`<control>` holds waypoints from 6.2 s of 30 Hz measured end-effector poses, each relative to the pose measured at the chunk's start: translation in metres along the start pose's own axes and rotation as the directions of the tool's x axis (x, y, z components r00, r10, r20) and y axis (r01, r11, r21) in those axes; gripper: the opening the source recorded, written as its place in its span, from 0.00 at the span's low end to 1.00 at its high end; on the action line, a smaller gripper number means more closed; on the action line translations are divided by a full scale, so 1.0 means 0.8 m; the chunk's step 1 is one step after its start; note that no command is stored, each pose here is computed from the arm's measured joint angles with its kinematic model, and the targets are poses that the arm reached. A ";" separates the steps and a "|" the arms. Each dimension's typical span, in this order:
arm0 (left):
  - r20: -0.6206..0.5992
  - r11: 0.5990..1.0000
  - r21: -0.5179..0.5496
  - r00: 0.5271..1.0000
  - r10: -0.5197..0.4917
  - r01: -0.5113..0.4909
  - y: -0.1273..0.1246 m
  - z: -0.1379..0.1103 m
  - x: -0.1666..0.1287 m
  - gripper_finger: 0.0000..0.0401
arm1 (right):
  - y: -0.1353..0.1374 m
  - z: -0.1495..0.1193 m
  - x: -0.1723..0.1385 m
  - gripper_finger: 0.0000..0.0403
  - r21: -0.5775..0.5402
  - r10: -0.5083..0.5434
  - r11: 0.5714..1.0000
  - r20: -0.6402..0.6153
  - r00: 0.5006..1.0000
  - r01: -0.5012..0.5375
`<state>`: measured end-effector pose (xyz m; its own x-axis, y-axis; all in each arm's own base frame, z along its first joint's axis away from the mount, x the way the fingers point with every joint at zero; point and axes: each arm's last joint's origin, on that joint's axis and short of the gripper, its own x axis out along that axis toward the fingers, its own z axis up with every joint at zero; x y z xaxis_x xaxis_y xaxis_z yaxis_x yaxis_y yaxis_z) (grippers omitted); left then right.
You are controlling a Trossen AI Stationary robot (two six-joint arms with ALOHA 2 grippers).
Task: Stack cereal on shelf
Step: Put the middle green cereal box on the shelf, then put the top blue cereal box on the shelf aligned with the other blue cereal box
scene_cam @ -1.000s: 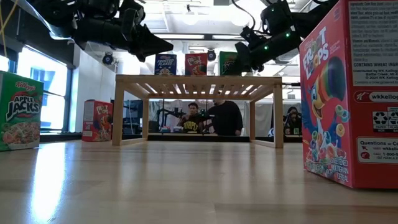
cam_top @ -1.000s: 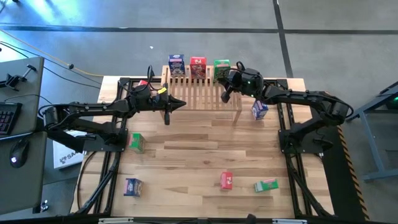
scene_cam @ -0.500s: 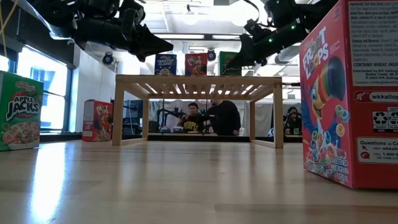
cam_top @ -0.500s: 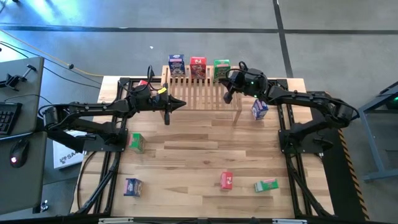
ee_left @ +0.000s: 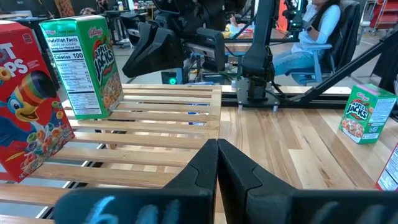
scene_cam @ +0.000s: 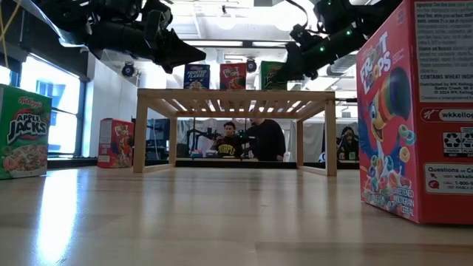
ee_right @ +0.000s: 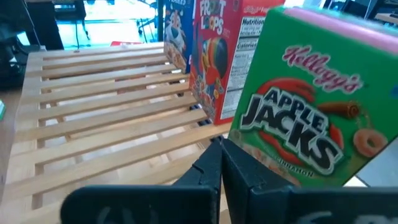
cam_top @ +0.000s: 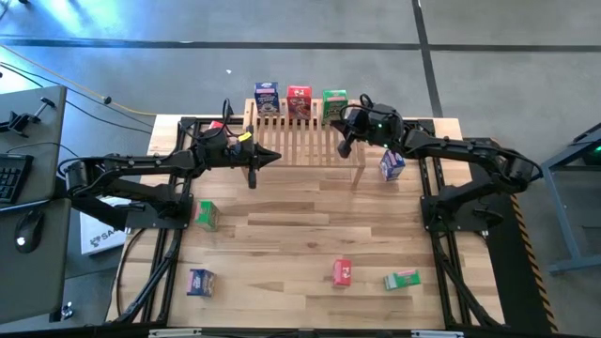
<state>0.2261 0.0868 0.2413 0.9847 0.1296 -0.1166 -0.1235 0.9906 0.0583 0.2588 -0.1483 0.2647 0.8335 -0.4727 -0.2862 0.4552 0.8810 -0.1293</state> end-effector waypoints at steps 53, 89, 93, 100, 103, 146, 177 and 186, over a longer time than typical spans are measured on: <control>-0.035 0.993 0.043 0.993 0.116 -0.114 0.003 -0.011 0.011 0.00 | 0.038 0.000 -0.110 0.16 0.114 0.042 0.993 -0.313 0.949 -0.006; -0.066 0.993 0.038 0.992 0.111 -0.109 0.002 -0.015 0.011 0.00 | 0.015 -0.068 -0.143 0.70 0.233 -0.269 0.654 -0.818 0.509 0.720; -0.073 0.993 0.037 0.991 0.110 -0.108 0.002 -0.015 0.011 0.00 | 0.014 -0.072 -0.134 0.69 0.244 -0.242 0.652 -0.830 0.502 0.718; -0.084 0.994 0.036 0.990 0.109 -0.106 0.002 -0.017 0.011 0.00 | 0.013 -0.079 -0.118 0.63 0.249 -0.211 0.646 -0.850 0.482 0.722; -0.087 0.994 0.041 0.990 0.108 -0.105 0.002 -0.017 0.011 0.00 | 0.013 -0.082 -0.113 0.58 0.250 -0.199 0.642 -0.858 0.473 0.724; -0.059 1.000 -0.019 0.998 -0.007 0.006 -0.001 -0.010 0.013 0.00 | 0.081 0.170 -0.052 0.35 -0.060 0.118 0.981 -0.564 0.817 -0.183; 0.037 0.993 0.119 0.999 -0.028 0.023 -0.003 0.084 0.045 0.69 | 0.101 0.200 -0.009 0.35 -0.116 0.301 0.907 -0.493 0.817 -0.404; 0.022 0.993 0.111 0.999 -0.049 0.046 -0.003 0.086 0.058 0.69 | 0.112 0.202 -0.012 0.35 -0.133 0.320 0.893 -0.485 0.814 -0.430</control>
<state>0.2804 0.0872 0.3043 0.9921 0.0798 -0.0972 -0.0633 0.9847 0.1621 0.3422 -0.0683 0.4091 0.6724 -0.0922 -0.7344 0.0068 0.9929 -0.1184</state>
